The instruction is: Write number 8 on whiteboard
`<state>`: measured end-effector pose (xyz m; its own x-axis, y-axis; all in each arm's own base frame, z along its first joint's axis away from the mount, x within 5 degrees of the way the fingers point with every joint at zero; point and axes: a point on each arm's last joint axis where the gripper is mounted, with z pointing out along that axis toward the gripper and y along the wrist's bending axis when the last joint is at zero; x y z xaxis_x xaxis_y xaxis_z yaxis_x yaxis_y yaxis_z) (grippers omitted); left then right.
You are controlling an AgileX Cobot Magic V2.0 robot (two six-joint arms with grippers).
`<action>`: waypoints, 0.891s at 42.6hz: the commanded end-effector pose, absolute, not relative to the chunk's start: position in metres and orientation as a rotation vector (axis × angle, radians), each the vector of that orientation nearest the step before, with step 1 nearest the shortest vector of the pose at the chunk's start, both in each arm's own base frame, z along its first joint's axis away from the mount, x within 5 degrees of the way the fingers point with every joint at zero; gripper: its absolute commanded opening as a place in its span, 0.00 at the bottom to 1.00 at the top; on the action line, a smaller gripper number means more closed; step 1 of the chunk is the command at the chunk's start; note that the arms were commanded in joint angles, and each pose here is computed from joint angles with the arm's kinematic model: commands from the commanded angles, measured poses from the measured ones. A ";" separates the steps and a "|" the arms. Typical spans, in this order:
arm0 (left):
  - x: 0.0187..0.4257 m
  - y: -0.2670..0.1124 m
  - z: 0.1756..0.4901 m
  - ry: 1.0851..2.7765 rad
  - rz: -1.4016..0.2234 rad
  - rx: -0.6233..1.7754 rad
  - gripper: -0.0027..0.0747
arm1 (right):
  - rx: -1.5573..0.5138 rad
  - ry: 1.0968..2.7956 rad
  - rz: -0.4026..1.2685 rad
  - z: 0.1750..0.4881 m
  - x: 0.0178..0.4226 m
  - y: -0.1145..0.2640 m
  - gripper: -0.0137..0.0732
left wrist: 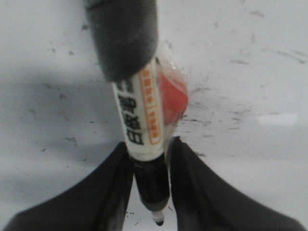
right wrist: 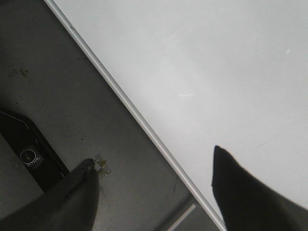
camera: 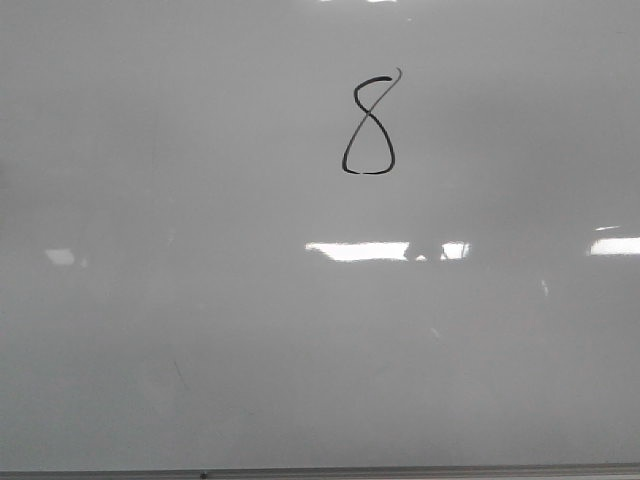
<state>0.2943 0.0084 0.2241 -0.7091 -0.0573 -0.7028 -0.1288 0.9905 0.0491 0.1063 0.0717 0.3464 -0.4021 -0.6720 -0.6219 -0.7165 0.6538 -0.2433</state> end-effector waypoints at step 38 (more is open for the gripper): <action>0.155 -0.040 0.358 2.176 -0.079 0.232 0.51 | -0.595 2.123 0.180 0.367 0.096 0.052 0.75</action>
<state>0.1749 -0.0305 0.3341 -0.6430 0.1290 -0.7549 0.0983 0.9915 0.0857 0.0992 0.0566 0.3524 -0.5697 -0.4090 -0.7128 -0.4984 0.8616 -0.0959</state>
